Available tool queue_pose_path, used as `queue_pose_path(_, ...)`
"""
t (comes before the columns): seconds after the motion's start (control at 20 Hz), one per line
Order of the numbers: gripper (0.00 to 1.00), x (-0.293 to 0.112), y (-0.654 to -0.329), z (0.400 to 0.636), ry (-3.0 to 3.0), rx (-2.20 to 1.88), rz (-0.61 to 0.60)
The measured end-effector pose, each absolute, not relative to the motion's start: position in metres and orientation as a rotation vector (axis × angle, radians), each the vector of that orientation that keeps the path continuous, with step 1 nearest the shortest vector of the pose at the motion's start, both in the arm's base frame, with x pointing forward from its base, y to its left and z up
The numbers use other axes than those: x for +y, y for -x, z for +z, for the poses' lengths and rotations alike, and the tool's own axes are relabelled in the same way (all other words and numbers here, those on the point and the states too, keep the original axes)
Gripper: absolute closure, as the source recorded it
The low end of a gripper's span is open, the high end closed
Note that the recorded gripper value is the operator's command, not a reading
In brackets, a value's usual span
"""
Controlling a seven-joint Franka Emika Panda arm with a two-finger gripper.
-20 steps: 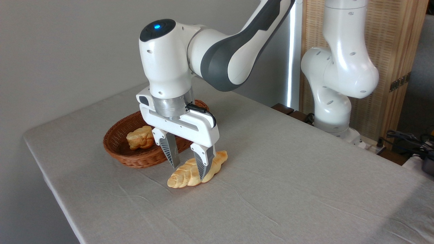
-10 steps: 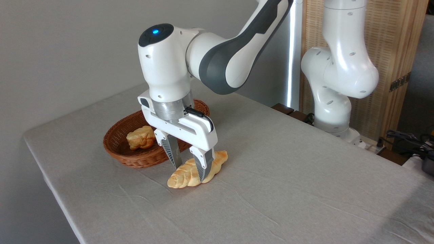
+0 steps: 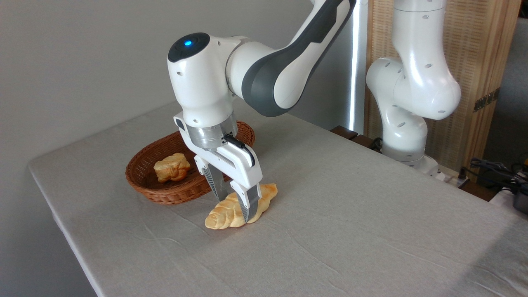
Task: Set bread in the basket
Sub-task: 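Close the gripper on the croissant loaf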
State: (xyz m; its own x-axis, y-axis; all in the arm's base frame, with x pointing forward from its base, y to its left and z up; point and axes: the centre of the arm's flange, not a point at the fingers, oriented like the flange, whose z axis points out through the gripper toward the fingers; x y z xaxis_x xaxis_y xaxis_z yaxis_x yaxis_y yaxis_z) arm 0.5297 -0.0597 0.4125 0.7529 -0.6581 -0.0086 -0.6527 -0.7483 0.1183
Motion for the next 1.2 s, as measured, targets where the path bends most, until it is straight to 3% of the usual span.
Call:
queue_pose_path(0.7,0.00,-0.0600,-0.5265,0.4104,-2.758,-1.228,-0.104)
queue_pose_path(0.85,0.42,-0.0600,-0.5265,0.4104,-2.756,-1.232,-0.104)
queue_pose_path(0.9,0.49,-0.0600,-0.5265,0.4104,-2.750,-1.246,-0.104)
queue_pose_path(1.2,0.49,-0.0598,-0.5262,0.4102,-2.728,-1.288,-0.104)
